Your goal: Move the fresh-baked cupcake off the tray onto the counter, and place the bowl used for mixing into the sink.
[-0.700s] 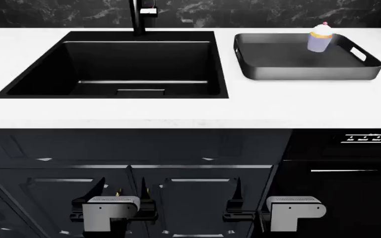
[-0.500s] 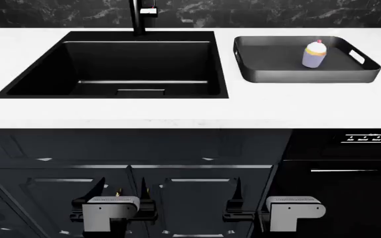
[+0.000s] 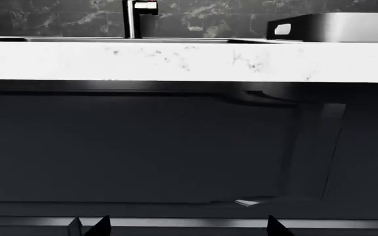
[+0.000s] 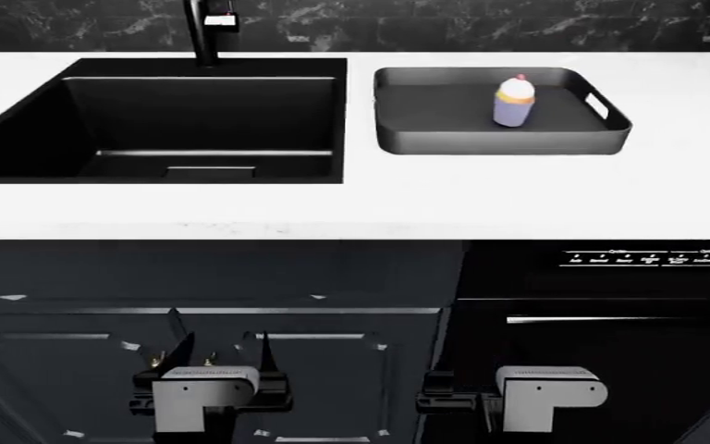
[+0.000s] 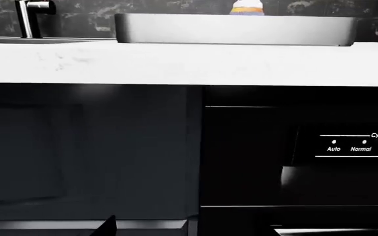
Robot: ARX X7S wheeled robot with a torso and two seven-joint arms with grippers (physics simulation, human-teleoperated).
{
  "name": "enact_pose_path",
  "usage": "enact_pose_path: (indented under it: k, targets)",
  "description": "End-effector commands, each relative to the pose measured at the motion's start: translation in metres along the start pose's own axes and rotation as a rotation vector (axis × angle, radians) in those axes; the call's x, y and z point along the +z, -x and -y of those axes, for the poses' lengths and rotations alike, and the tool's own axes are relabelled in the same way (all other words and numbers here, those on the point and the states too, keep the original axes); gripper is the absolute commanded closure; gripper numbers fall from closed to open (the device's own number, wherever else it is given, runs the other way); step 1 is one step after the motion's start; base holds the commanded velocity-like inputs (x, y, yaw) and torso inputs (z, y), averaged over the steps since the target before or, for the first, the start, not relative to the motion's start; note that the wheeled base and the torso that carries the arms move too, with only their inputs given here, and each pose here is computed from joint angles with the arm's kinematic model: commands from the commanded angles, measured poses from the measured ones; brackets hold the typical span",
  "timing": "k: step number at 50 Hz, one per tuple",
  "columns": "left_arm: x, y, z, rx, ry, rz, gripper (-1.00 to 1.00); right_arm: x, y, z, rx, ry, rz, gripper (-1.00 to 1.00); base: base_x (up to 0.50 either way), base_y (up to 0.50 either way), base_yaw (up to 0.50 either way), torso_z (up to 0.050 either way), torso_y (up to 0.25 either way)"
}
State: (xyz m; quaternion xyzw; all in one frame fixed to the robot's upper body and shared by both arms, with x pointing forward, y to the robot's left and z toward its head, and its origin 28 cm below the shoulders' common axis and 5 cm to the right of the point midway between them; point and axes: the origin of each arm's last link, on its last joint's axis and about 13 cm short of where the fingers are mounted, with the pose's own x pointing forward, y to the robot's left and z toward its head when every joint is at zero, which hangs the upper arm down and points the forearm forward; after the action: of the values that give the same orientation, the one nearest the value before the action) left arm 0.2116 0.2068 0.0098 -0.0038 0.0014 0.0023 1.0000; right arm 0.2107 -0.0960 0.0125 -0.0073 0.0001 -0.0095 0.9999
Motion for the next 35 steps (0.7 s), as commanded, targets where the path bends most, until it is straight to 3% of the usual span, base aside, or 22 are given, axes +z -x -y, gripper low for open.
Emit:
enact_pose_path:
  k: [1, 12, 27, 35]
  targets:
    - [0.0000, -0.0002, 0.0004, 0.000, -0.003, -0.003, -1.00, 0.0000, 0.0000, 0.0004, -0.001, 0.003, -0.001, -1.00, 0.00, -0.50, 0.00, 0.000, 0.000]
    - [-0.0003, -0.0008, 0.0003, -0.001, -0.012, -0.005, -1.00, -0.0002, -0.0005, 0.0004, -0.002, 0.004, -0.001, -1.00, 0.00, -0.44, 0.00, 0.000, 0.000]
    - [0.0000, -0.0004, -0.0003, 0.006, -0.018, -0.006, -1.00, -0.0004, -0.0002, 0.0001, -0.001, 0.012, -0.003, -1.00, 0.00, 0.00, 0.00, 0.000, 0.000]
    - [0.0001, -0.0002, -0.0006, 0.012, -0.021, -0.010, -1.00, -0.0003, -0.0001, 0.0001, 0.001, 0.012, -0.004, -1.00, 0.00, 0.00, 0.00, 0.035, 0.024]
